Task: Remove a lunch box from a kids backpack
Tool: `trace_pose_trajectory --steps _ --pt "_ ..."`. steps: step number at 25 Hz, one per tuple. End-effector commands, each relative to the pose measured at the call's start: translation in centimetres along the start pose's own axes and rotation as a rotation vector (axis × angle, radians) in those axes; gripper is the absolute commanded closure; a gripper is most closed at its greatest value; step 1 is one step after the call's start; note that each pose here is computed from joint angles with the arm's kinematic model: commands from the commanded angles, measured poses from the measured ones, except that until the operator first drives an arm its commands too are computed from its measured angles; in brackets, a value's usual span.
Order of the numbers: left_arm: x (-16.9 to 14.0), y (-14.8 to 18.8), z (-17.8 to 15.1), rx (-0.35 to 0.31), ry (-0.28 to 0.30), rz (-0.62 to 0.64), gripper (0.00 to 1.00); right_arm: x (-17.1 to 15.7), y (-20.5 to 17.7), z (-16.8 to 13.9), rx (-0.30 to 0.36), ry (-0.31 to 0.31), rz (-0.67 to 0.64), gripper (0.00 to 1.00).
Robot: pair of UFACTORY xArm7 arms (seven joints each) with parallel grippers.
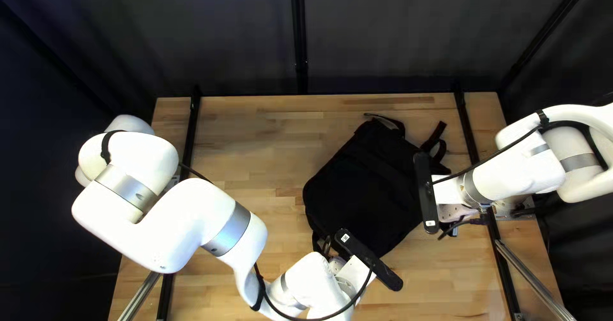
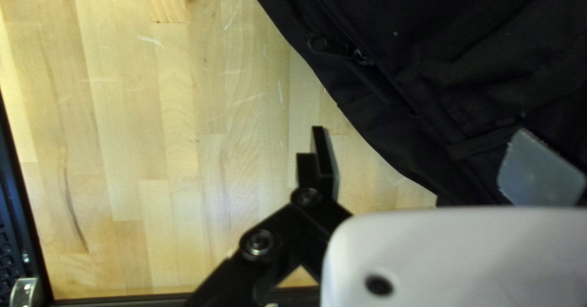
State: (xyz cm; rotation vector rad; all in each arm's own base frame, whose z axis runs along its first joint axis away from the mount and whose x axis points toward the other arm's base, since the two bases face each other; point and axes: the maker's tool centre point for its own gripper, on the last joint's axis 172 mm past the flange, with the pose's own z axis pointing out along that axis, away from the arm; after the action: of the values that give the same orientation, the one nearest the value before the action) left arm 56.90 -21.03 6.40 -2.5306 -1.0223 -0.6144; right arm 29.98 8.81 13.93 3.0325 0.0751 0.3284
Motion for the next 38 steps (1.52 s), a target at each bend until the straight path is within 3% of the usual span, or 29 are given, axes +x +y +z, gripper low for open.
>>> trace_pose_trajectory --steps 1,6,9,14,18,23,30,38 --pt "0.1 0.2 -0.1 -0.001 0.0 0.004 1.0 -0.1 -2.3 0.9 -0.013 0.036 -0.101 0.0" --pt "0.0 0.4 -0.2 0.0 -0.003 0.008 1.0 2.2 -4.4 2.4 -0.046 0.077 -0.283 0.0" --pt "0.1 0.3 -0.4 0.0 -0.001 0.01 1.0 2.7 -5.6 2.3 -0.102 0.087 -0.391 0.0" --pt "0.0 0.4 -0.4 -0.001 -0.002 0.012 1.0 2.3 -6.6 1.1 -0.193 0.114 -0.487 0.0" --pt "0.0 0.4 -0.3 -0.002 -0.002 0.013 1.0 2.5 -6.6 1.8 -0.24 0.142 -0.552 0.0" --pt "0.0 0.4 -0.3 -0.004 -0.005 0.014 1.0 2.8 -5.4 2.8 -0.293 0.171 -0.595 0.0" --pt "0.1 0.3 -0.2 -0.008 -0.006 0.015 1.0 3.2 -3.7 3.7 -0.363 0.136 -0.598 0.0" --pt "0.3 0.2 -0.2 -0.01 -0.011 0.017 1.0 4.6 -4.0 4.1 -0.38 0.156 -0.613 0.02"
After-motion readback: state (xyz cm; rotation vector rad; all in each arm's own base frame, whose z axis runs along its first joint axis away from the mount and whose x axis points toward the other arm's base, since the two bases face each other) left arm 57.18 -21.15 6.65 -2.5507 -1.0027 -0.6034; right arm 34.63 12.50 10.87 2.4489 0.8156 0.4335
